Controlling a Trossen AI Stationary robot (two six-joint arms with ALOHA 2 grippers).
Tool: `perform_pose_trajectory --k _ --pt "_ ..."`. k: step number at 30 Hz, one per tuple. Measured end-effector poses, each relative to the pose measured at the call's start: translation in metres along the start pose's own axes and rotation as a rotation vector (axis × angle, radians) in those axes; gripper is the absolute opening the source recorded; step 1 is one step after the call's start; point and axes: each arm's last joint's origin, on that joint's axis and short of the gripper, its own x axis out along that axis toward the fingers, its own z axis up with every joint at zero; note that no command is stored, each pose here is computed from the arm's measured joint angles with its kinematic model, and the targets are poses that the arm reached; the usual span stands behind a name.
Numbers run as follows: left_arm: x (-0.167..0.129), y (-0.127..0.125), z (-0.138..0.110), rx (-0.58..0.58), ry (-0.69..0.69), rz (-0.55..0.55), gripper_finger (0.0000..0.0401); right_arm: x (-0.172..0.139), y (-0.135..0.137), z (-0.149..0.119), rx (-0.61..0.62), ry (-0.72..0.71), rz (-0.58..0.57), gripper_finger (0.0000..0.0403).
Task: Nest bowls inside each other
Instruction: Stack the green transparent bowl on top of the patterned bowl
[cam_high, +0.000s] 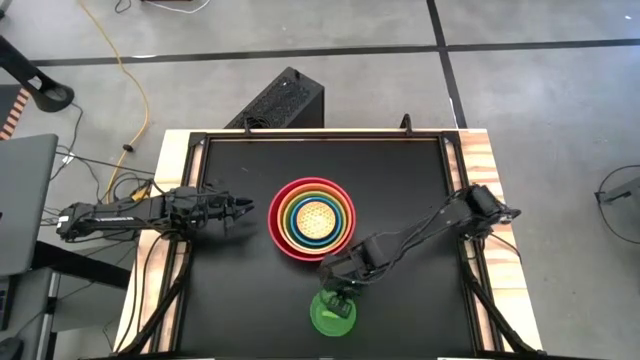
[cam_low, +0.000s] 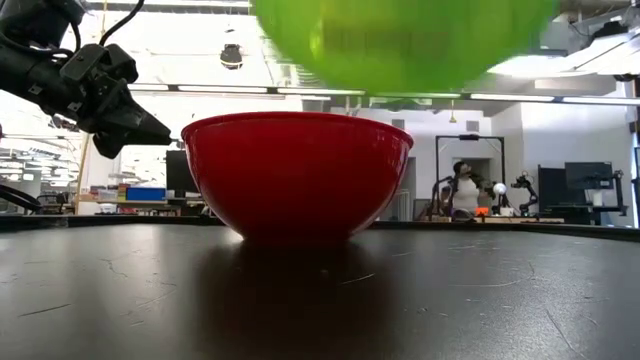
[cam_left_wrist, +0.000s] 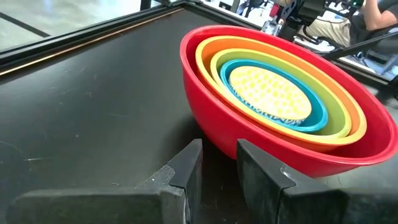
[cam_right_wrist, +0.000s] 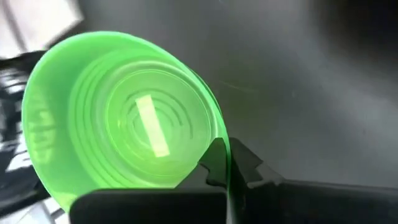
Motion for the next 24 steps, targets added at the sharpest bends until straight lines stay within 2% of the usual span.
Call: perform_pose_trajectory --k 4,13,18,24 --pt "0.0 0.0 0.0 0.0 -0.001 0.004 0.0087 -0.036 0.001 0.008 -0.087 -0.162 0.015 0.0006" --pt "0.0 0.0 0.0 0.0 -0.002 0.007 0.0087 -0.09 -0.027 0.044 -0.237 -0.42 -0.022 0.0004" --pt "0.0 0.0 0.0 -0.001 -0.002 0.008 0.0087 -0.102 -0.06 0.071 -0.215 -0.48 -0.114 0.0004" --pt "0.0 0.0 0.0 -0.003 0.0 0.008 0.0087 -0.102 -0.102 0.091 -0.146 -0.466 -0.199 0.0004"
